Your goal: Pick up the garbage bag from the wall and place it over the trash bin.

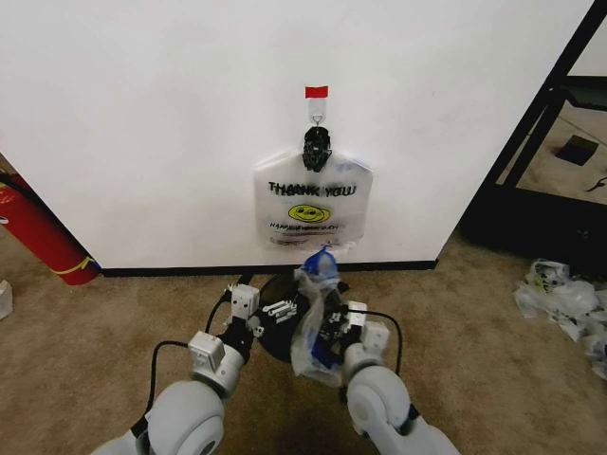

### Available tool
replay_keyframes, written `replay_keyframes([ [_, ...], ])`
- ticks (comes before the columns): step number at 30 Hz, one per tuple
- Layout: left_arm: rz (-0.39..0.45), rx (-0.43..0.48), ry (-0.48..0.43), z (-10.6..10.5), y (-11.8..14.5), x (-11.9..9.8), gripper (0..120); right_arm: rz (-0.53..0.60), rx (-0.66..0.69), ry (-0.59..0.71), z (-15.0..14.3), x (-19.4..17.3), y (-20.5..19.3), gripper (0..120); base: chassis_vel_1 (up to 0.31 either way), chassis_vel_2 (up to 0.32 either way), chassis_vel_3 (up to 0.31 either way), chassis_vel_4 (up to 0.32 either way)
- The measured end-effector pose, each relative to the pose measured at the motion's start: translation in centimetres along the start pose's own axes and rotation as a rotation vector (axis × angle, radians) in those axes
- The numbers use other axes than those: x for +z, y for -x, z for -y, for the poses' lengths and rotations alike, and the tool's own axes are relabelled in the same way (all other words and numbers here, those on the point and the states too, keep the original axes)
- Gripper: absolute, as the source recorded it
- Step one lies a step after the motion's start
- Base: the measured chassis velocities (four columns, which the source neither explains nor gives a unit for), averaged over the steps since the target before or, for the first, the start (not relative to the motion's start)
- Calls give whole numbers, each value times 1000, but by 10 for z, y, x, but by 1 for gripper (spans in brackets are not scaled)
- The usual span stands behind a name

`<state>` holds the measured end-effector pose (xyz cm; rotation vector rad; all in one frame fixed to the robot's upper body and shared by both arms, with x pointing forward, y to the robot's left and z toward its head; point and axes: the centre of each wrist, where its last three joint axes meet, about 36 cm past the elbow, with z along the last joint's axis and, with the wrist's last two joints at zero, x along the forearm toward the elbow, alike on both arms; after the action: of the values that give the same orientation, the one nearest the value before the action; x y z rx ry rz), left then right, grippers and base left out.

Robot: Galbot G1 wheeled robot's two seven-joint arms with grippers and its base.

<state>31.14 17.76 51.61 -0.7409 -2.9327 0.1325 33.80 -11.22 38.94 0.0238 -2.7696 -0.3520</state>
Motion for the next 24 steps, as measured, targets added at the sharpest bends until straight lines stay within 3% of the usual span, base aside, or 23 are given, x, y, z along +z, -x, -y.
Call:
replay_keyframes([
  [3, -48, 38, -25, 2, 4, -19, 98, 43, 3, 6, 3, 3, -2, 0, 0, 0, 0, 0],
  [8, -279, 135, -111, 15, 27, -64, 94, 123, 8, 61, 6, 7, -8, 0, 0, 0, 0, 0],
  [12, -352, 172, -109, 27, 41, -67, 92, 135, 17, 81, 7, 8, -12, 0, 0, 0, 0, 0],
  [18, -451, 185, -116, 46, 69, -66, 79, 148, 26, 78, 8, 11, -15, 0, 0, 0, 0, 0],
  [24, -470, 73, -38, 44, 111, -43, 53, 155, 22, 81, 9, 8, -18, 0, 0, 0, 0, 0],
])
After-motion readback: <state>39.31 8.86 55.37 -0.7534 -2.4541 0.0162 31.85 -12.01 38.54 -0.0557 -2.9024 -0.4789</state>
